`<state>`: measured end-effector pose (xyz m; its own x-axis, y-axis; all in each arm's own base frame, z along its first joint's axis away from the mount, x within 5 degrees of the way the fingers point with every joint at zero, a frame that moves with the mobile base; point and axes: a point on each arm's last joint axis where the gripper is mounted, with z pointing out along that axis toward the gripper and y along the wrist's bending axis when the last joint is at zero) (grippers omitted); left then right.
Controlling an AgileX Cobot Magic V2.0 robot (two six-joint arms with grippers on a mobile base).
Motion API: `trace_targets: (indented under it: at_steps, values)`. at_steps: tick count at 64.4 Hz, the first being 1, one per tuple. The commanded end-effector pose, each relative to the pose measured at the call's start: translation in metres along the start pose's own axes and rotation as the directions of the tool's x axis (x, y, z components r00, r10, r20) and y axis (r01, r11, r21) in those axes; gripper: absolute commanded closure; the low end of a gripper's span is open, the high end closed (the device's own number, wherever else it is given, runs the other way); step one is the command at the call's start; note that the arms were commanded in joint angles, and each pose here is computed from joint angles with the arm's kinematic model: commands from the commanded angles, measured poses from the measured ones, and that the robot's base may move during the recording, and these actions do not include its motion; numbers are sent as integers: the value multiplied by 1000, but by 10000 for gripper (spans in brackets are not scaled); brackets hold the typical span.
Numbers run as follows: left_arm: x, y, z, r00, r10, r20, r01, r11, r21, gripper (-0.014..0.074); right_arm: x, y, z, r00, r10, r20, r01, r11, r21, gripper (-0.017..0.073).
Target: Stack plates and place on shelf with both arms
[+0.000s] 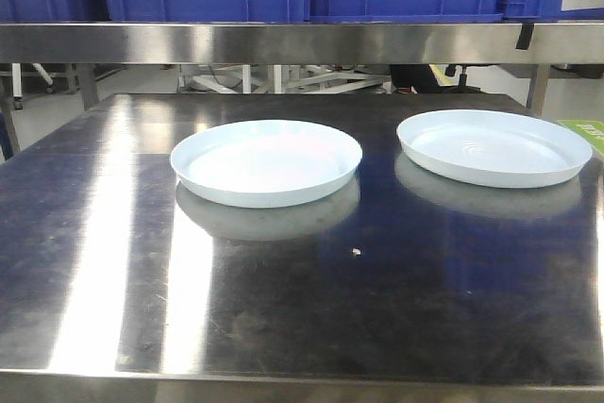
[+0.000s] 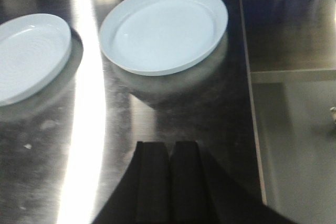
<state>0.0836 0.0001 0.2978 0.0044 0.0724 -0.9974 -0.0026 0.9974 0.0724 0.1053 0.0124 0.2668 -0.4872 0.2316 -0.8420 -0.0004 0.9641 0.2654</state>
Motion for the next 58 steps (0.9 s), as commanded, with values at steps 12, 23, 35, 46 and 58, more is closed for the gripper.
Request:
trace_targets:
  at_steps: [12,23,35,46,58]
  values:
    - [-17,2,-1,994,-9,107,11,1000,-15,512,-48,12,32,988,150,-41,-151,988,-34,504]
    - [-17,2,-1,994,-9,107,11,1000,-15,512,-77,19,69,958,114,-264,-118,993,0,504]
    - [-17,2,-1,994,-9,107,11,1000,-15,512,-113,15,115,909,60,-412,-42,998,53,499]
    - [-17,2,-1,994,-9,107,11,1000,-15,512,-142,-4,156,876,95,-472,-48,993,110,473]
    - [-17,2,-1,994,-9,107,11,1000,-15,512,-167,-24,192,867,117,-485,-48,987,153,270]
